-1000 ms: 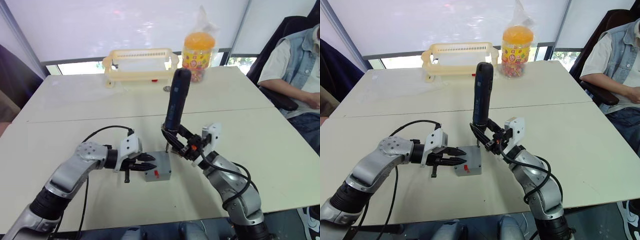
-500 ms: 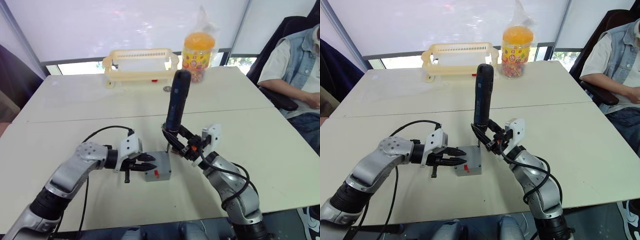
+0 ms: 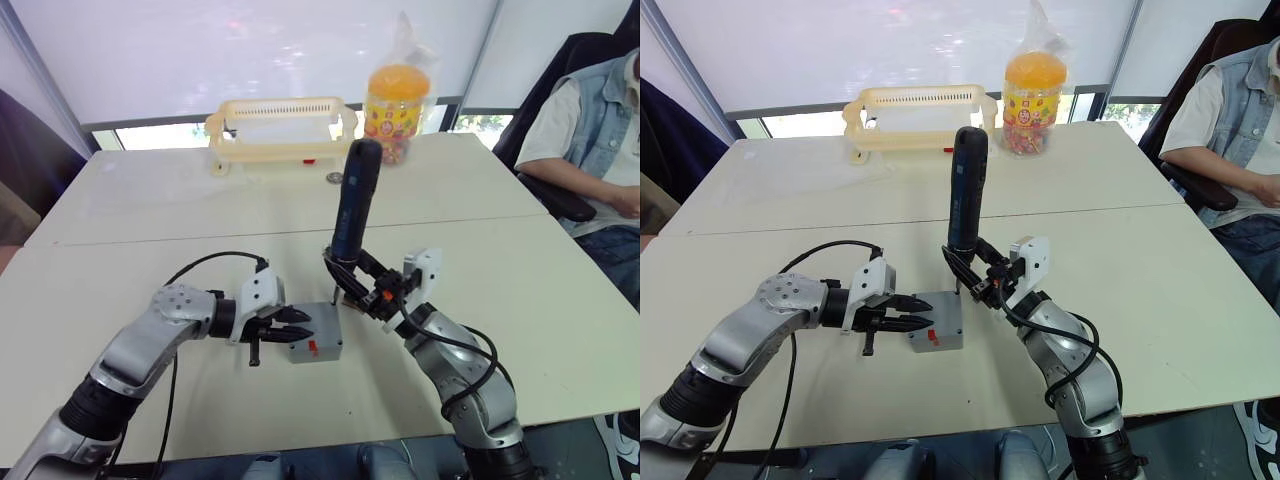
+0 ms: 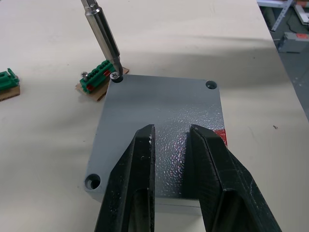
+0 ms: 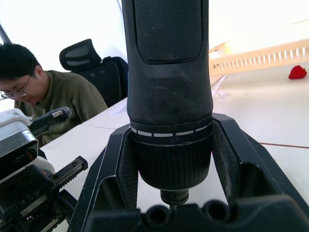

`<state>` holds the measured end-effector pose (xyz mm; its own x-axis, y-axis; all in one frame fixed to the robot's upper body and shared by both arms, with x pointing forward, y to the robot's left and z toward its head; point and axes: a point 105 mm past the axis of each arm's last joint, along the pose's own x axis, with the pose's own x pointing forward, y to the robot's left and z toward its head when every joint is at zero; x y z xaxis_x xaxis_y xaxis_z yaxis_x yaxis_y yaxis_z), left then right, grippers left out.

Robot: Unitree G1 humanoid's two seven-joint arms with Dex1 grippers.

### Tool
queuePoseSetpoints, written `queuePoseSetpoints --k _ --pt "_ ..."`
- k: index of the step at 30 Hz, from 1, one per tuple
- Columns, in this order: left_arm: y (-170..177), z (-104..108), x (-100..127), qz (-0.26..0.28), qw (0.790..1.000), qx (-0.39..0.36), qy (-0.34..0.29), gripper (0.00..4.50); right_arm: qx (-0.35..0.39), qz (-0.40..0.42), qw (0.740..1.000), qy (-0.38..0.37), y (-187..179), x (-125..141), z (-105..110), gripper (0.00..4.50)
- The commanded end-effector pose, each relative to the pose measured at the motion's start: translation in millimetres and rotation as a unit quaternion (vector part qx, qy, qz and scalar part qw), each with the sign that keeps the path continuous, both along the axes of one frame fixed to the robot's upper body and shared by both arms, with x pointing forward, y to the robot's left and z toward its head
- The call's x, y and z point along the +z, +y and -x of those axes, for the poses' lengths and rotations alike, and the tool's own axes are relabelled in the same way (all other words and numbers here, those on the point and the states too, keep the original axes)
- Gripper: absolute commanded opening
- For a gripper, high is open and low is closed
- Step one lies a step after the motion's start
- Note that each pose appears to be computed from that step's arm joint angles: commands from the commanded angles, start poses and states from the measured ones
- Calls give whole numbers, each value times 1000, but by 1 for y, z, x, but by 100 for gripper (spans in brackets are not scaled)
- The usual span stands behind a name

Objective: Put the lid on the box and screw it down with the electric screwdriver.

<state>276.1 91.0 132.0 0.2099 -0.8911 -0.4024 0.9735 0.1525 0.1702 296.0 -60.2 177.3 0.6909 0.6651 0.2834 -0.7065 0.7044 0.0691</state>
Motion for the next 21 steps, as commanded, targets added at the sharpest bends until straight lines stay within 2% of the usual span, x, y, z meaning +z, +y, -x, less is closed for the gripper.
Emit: queuePoseSetpoints --k 1,21 --pt "2 4 -20 -25 999 6 34 111 6 -23 998 -51 0 28 6 172" --pt "2 4 -20 -26 999 8 35 111 5 -15 999 -42 0 22 5 172"
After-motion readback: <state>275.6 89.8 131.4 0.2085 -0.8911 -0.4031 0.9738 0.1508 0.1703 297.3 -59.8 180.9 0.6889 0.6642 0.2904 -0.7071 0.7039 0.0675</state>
